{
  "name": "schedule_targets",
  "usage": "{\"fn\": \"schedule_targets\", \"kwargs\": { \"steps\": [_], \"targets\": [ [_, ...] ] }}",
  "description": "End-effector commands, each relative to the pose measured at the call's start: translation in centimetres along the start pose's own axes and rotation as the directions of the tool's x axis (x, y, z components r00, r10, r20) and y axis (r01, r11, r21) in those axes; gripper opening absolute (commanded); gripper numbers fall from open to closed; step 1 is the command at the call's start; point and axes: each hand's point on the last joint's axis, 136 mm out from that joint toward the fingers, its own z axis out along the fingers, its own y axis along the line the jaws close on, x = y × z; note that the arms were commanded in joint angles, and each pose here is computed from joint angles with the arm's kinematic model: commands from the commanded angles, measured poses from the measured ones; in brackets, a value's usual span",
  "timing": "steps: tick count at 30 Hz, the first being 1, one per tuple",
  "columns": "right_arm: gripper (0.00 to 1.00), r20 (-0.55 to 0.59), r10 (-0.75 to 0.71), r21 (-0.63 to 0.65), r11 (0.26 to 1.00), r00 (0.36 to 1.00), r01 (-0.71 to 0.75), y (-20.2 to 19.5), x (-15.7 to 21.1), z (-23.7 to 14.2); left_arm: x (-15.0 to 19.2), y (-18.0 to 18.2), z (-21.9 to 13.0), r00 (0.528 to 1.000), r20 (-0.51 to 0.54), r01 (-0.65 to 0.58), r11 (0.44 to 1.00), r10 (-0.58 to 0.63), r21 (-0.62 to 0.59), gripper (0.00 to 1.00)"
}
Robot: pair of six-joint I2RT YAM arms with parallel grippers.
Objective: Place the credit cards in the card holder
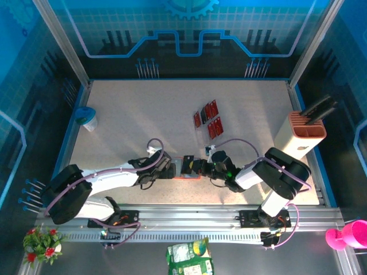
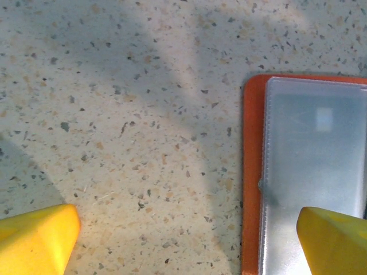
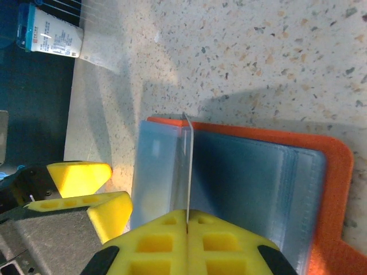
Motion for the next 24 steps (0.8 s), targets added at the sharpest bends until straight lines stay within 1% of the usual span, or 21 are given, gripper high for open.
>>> {"fn": "schedule_targets", "kwargs": {
  "steps": [1,6,18,24],
  "targets": [
    [0.0,0.011,-0.023,0.054,0.998,1.0,0.023,-0.9,0.0,-0.5,1.2,2.1,0.2,1.0,-0.024,0.013,0.997,-0.015,-0.078,0.99],
    [0.0,0.026,-0.043,0.051,0.998,0.999,0.041,-0.1,-0.8,-0.6,1.6,2.2,0.5,0.999,-0.04,0.013,0.997,-0.016,-0.08,0.99],
    [0.0,0.075,-0.062,-0.01,0.998,0.995,0.062,2.4,-2.6,0.0,2.1,2.4,0.7,0.999,-0.05,0.01,0.997,-0.014,-0.081,0.99],
    [0.0,0.085,-0.06,-0.003,0.998,0.995,0.061,2.4,-3.0,0.3,2.1,2.4,0.7,0.999,-0.051,0.01,0.997,-0.014,-0.079,0.99]
  ]
}}
